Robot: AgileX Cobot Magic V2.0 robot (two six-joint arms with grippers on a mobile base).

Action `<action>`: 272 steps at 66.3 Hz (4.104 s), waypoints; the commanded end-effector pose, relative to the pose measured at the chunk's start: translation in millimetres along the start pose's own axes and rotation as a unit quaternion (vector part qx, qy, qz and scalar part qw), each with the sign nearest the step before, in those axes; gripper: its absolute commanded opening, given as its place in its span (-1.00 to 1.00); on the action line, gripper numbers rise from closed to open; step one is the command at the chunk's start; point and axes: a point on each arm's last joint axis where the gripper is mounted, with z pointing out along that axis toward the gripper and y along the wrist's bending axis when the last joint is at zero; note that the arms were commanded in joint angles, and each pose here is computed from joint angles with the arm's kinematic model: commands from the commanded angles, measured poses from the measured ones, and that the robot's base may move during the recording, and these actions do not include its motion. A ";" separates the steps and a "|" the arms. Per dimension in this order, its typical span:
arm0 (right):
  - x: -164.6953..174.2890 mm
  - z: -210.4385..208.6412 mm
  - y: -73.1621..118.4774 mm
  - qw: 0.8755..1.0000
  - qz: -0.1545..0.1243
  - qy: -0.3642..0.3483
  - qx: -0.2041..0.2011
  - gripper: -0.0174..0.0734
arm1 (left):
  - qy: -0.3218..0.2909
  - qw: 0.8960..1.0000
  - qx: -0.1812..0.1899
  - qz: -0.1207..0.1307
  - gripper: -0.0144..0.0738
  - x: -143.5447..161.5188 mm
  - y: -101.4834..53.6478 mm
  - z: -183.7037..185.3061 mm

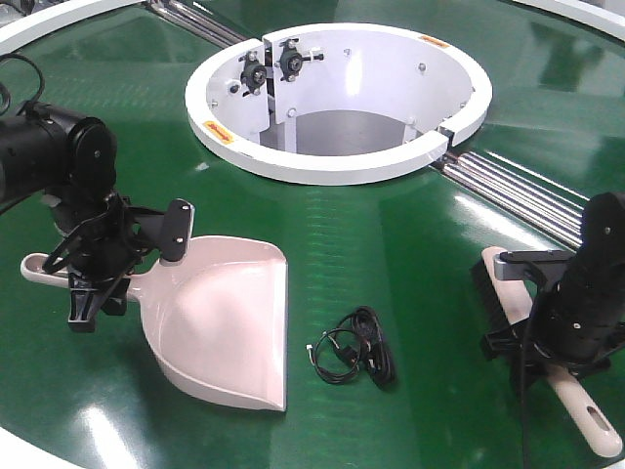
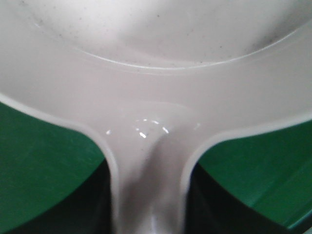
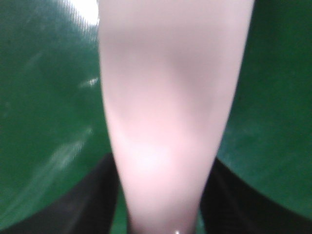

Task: Clean and inspect green conveyor with broom and dustpan
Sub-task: 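Grasp the pink brush handle with the right gripper, then lift the brush with the right gripper and bring it behind the cable, then sweep the black cable into the dustpan with the right-held brush, then carry the brush back and lower it onto the belt with the right gripper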

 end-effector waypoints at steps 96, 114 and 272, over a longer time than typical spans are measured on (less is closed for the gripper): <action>44.9 -45.7 99.6 0.996 -0.066 -0.003 0.067 -0.63 | -0.012 0.999 -0.040 -0.006 -0.69 1.1 0.7 -25.3; 27.8 -33.8 141.8 0.996 -0.077 0.040 0.031 -0.63 | -0.012 0.999 -0.040 -0.006 -0.69 1.1 0.7 -25.3; 9.1 -46.9 8.4 0.995 -0.020 -0.064 0.076 -0.62 | -0.012 0.999 -0.040 -0.006 -0.69 1.1 0.7 -25.3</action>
